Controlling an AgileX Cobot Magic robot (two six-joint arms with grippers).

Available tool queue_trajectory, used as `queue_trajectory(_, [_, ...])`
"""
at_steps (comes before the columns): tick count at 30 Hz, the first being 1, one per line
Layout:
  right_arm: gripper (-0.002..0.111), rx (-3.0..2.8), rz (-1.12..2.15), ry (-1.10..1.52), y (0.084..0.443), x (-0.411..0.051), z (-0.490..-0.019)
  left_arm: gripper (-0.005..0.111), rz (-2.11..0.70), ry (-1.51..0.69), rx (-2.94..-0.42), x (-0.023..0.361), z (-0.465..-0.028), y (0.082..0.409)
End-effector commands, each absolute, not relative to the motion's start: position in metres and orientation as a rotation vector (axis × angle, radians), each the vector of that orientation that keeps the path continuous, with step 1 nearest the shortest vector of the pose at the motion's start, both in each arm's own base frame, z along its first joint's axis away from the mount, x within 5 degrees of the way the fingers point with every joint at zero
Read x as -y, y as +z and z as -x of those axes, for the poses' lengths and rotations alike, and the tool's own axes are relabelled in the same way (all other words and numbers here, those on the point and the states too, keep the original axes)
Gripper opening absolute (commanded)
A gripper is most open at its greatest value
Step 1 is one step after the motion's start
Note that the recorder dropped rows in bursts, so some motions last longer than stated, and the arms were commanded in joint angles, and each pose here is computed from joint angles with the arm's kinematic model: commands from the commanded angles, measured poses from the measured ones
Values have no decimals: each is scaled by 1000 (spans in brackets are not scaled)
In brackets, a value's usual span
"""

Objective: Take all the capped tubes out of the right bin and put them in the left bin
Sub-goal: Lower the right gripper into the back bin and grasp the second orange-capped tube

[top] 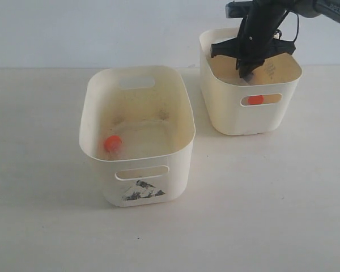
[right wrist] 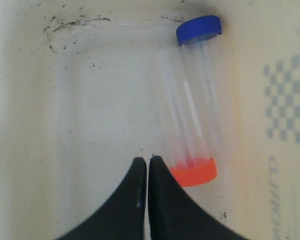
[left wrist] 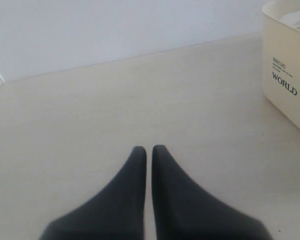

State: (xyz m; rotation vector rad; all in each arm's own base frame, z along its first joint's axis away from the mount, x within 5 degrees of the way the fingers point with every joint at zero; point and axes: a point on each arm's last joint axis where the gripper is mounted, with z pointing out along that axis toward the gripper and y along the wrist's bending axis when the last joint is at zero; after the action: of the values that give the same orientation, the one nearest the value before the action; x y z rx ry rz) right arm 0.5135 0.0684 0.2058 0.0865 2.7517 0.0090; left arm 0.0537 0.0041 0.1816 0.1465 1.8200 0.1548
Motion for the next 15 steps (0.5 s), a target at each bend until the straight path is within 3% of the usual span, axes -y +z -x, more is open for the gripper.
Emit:
queue_trajectory(1, [1,-2739,-108,-12,209,-56,-515,4,-137,144,-1813,-4,-54,183])
queue_trajectory(15, [1,-2746,-62,23,209,-72,-513,4,-137,144,-1813,-4,-54,183])
